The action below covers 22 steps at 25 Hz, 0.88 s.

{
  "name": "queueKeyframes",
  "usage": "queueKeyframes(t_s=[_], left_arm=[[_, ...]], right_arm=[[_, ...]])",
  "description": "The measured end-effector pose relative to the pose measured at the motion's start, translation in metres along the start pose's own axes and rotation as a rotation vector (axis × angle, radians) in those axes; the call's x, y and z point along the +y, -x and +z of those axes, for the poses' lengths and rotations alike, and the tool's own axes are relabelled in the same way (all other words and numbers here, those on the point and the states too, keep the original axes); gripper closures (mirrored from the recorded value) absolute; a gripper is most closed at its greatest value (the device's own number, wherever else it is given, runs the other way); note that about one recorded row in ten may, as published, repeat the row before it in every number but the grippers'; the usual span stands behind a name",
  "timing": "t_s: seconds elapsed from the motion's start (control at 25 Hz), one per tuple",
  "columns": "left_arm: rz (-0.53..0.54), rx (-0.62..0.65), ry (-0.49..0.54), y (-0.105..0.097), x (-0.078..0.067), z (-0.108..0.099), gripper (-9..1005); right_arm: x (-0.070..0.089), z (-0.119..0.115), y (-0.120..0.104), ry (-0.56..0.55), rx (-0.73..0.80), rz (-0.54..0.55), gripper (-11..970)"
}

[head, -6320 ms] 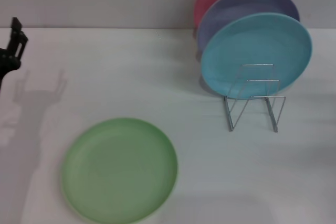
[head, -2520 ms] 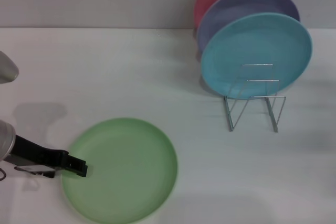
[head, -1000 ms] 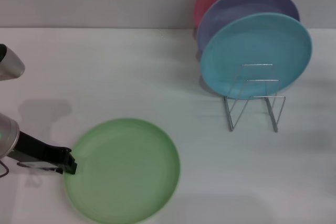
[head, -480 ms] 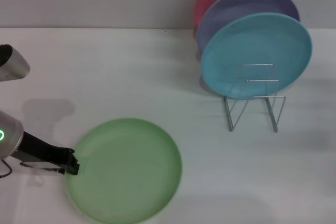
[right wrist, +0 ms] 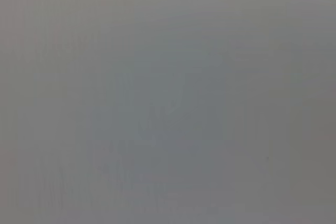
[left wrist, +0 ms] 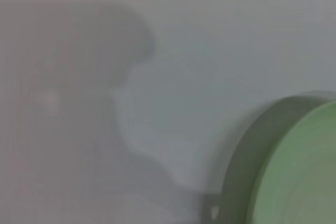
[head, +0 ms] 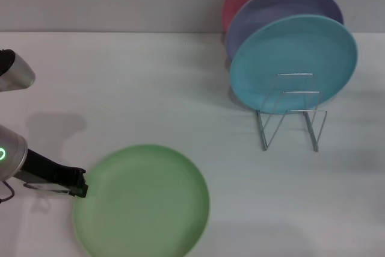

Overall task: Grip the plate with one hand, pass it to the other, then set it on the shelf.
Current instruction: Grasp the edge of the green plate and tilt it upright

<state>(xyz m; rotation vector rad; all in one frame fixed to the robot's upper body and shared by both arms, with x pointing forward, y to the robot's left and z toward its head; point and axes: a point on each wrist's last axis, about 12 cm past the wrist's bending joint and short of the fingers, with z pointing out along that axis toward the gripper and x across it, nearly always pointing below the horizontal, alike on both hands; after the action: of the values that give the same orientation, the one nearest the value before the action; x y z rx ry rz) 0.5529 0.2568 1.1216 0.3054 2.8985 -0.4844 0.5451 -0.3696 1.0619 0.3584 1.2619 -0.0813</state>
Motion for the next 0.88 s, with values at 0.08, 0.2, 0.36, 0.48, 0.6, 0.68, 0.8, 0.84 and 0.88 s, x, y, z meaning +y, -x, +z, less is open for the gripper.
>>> queueKeyframes(t_s=[0.08, 0.2, 0.36, 0.48, 0.6, 0.68, 0.8, 0.84, 0.88], left_arm=[[0.001, -0.003, 0.0, 0.0, 0.0, 0.0, 954], [0.009, -0.008, -0.006, 0.001, 0.0, -0.001, 964], [0.013, -0.039, -0.008, 0.004, 0.002, -0.004, 967], [0.009, -0.063, -0.006, 0.006, 0.003, -0.005, 966], [0.006, -0.098, -0.011, 0.009, 0.006, -0.008, 966], [0.008, -0.117, -0.024, 0.011, 0.006, -0.009, 966], [0.016, -0.163, -0.037, 0.016, 0.007, -0.011, 965], [0.016, -0.163, -0.037, 0.016, 0.007, -0.011, 965], [0.016, -0.188, -0.033, 0.019, 0.008, -0.012, 965]], right_arm=[[0.0, 0.0, 0.0, 0.0, 0.0, 0.0, 334], [0.0, 0.0, 0.0, -0.001, 0.002, 0.0, 335], [0.0, 0.0, 0.0, -0.001, 0.003, 0.0, 335], [0.0, 0.0, -0.001, -0.002, 0.005, 0.0, 335], [0.0, 0.0, -0.001, -0.002, 0.006, 0.001, 335], [0.0, 0.0, -0.001, -0.002, 0.007, 0.001, 335], [0.0, -0.001, -0.002, -0.003, 0.009, 0.002, 335], [0.0, -0.001, -0.002, -0.003, 0.009, 0.002, 335], [0.0, -0.002, -0.002, -0.004, 0.01, 0.002, 335]])
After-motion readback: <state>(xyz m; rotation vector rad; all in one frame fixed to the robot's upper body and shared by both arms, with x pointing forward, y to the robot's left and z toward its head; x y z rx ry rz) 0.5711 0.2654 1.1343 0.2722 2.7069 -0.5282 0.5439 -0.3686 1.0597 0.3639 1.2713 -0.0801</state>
